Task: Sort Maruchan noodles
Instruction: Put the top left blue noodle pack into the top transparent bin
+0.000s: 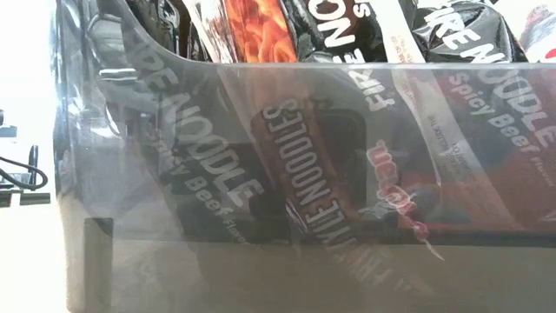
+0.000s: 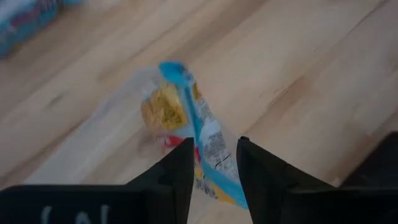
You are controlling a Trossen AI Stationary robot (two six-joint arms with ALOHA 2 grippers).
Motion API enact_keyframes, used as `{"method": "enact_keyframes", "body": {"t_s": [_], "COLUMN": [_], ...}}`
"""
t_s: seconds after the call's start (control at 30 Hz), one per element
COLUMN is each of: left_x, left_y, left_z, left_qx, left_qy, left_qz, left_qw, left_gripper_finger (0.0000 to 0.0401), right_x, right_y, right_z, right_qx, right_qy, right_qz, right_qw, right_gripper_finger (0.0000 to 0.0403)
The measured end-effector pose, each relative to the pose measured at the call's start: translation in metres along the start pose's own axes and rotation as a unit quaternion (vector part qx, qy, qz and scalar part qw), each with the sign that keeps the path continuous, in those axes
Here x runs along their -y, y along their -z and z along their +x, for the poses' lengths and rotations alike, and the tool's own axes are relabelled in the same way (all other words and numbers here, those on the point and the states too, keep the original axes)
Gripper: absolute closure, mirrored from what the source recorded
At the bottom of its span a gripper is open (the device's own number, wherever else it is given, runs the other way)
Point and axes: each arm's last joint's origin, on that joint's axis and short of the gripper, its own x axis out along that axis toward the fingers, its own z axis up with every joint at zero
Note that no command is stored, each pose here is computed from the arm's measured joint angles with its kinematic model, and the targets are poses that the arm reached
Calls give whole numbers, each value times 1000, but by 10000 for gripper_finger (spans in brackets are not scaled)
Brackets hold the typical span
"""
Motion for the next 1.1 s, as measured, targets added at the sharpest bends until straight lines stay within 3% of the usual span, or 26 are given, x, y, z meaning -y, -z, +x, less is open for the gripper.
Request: {"method": "enact_keyframes", "body": {"t_s": [0.17, 0.3, 0.37, 0.6, 0.8, 1.0, 1.1], "left_x": [-4, -19, -32, -107, -164, -207, -219], "left_y": [-9, -9, -4, -8, -34, -38, -38], "left_z": [-28, -47, -46, 6, 47, 68, 79], "left_qx": [56, 133, 135, 94, 134, 133, 128], "left_qy": [-7, -76, -120, -181, -106, -145, -136], "left_qz": [25, 41, 43, -68, -136, -177, -194], "left_qw": [998, 987, 983, 977, 976, 964, 963], "left_gripper_finger": [269, 270, 275, 284, 257, 227, 223], "right_x": [0, 1, 1, 4, 11, 12, 12], "right_y": [0, -2, -2, -5, -7, -7, -7], "right_z": [0, 0, 0, 0, 1, 2, 2], "right_qx": [3, 9, 12, 27, 39, 38, 39], "right_qy": [2, 5, 6, 40, 83, 81, 79], "right_qz": [1, 4, 12, 21, 28, 38, 37], "right_qw": [1000, 1000, 1000, 999, 995, 995, 995], "right_gripper_finger": [273, 273, 273, 273, 273, 273, 273]}}
